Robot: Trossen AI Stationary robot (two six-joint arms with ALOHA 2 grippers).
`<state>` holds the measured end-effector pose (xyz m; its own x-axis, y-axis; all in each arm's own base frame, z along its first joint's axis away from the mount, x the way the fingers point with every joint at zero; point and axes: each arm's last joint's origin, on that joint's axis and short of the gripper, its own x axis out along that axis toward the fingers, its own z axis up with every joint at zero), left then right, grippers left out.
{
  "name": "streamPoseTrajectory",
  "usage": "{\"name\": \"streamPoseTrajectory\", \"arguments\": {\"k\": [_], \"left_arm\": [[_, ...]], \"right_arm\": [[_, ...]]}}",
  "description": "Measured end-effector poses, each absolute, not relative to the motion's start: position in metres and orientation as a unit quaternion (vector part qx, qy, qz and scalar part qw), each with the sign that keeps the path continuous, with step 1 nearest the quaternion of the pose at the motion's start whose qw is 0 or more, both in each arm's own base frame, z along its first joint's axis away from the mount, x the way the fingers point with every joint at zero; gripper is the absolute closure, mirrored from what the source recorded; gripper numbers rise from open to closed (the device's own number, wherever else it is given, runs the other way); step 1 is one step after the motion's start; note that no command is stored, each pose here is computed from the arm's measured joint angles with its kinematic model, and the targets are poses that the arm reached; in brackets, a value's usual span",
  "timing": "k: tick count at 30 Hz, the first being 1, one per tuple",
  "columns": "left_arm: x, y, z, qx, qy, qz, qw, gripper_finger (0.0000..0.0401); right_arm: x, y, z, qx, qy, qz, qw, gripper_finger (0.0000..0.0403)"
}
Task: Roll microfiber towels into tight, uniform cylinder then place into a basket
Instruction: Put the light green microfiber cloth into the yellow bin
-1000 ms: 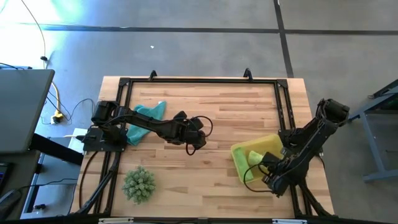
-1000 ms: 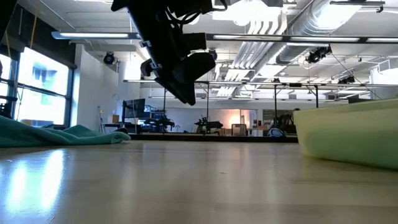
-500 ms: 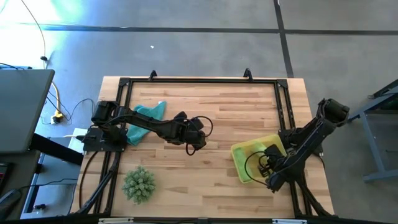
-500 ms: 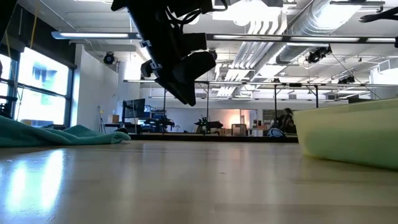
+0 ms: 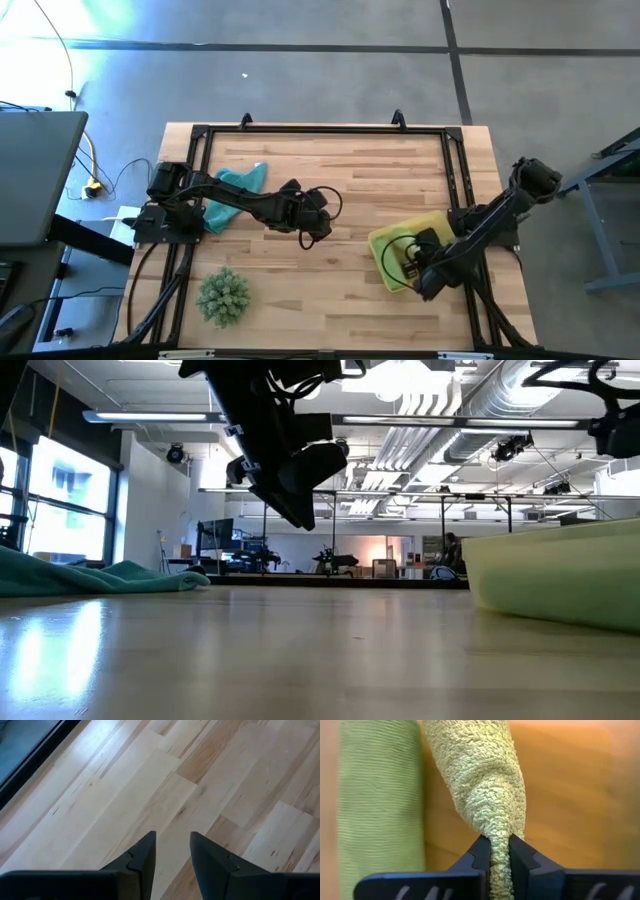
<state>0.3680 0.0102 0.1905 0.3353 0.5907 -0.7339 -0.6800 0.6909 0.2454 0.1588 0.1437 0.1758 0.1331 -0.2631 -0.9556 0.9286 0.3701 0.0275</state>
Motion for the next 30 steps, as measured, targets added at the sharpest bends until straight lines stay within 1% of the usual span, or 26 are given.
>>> {"name": "streamPoseTrajectory", "arguments": {"k": [7,13,15,20,25,30], "left_arm": [[0.368,0.010,0.190,-0.052,0.425,0.389,0.815,0.0293],[0.368,0.010,0.190,-0.052,0.425,0.389,0.815,0.0293],[0.368,0.010,0.190,-0.050,0.426,0.388,0.816,0.0293],[0.368,0.010,0.190,-0.045,0.429,0.385,0.816,0.0293],[0.368,0.010,0.190,-0.045,0.429,0.385,0.816,0.0293],[0.368,0.010,0.190,-0.045,0.428,0.386,0.816,0.0293]], "right_arm": [[0.170,0.137,0.175,0.363,0.473,-0.445,0.668,0.0379],[0.176,0.133,0.176,0.355,0.457,-0.436,0.690,0.0371],[0.179,0.135,0.176,0.352,0.452,-0.422,0.703,0.0357],[0.185,0.138,0.176,0.347,0.455,-0.382,0.726,0.0303],[0.185,0.140,0.176,0.332,0.489,-0.352,0.726,0.0264],[0.183,0.141,0.177,0.310,0.538,-0.327,0.713,0.0247]]}}
